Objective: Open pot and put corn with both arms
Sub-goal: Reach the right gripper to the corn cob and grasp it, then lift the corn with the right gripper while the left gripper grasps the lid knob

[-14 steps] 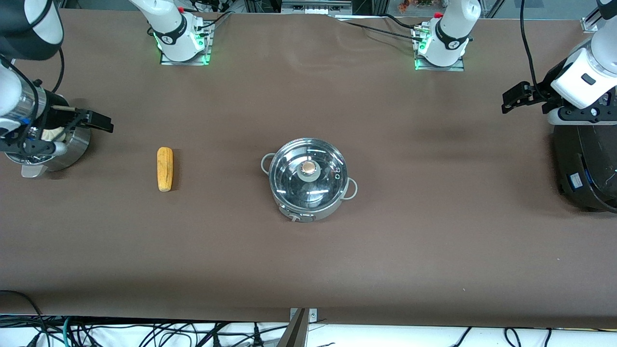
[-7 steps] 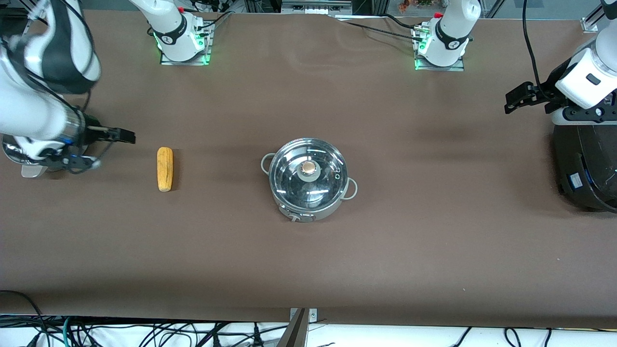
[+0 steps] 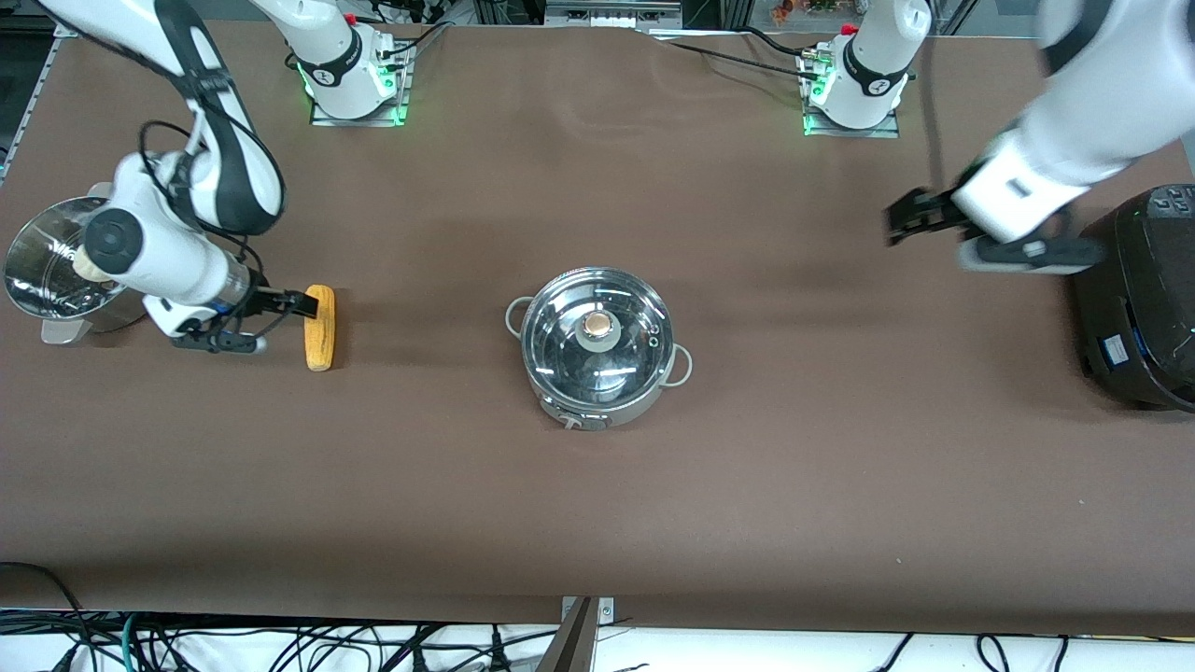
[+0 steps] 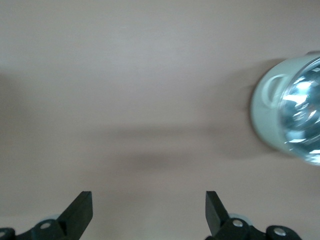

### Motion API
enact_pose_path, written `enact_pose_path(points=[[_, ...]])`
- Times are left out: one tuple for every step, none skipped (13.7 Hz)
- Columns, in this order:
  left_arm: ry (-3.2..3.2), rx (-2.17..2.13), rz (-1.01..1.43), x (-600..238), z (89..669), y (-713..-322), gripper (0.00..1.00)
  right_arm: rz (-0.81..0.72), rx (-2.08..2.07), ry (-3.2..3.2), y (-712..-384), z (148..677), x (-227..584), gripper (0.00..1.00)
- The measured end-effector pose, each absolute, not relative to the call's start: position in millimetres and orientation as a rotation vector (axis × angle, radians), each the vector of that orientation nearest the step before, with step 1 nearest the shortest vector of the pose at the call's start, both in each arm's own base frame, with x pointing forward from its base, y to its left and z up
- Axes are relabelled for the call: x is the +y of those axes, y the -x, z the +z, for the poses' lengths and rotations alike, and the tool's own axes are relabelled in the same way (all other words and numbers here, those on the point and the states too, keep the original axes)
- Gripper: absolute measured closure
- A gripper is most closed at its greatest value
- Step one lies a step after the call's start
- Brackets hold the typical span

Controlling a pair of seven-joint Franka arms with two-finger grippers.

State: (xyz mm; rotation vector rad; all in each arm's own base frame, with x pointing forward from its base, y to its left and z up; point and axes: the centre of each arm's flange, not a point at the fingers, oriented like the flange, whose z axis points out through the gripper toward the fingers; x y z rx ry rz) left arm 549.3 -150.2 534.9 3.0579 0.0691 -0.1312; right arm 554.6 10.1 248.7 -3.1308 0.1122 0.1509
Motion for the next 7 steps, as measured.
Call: enact_pose_path(points=[[-3.026,0.116,-0.133,-177.1,520.0,-553.4,0.0,0.144,0.112,3.131,-553.5,232.4,10.3,0.0],[-3.0,0.164,-0.133,-199.2,504.8,-557.6,0.0,0.15,0.112,3.13,-552.6,220.5,10.3,0.0],[-2.976,0.214,-0.132,-220.3,489.3,-561.7,0.0,0.16,0.112,3.13,-551.8,212.2,10.4,0.01],[-2.961,0.263,-0.131,-240.3,476.5,-564.2,0.0,0.168,0.112,3.13,-551.2,206.9,10.5,0.0],[-2.95,0.312,-0.134,-260.1,467.7,-565.7,0.0,0.17,0.112,3.13,-550.9,202.6,10.6,0.01],[-2.939,0.35,-0.138,-280.4,463.7,-567.2,0.0,0.168,0.112,3.129,-550.9,199.3,10.6,0.08],[-2.927,0.383,-0.141,-301.8,462.5,-569.1,0.0,0.17,0.112,3.129,-550.7,196.9,10.8,0.22]])
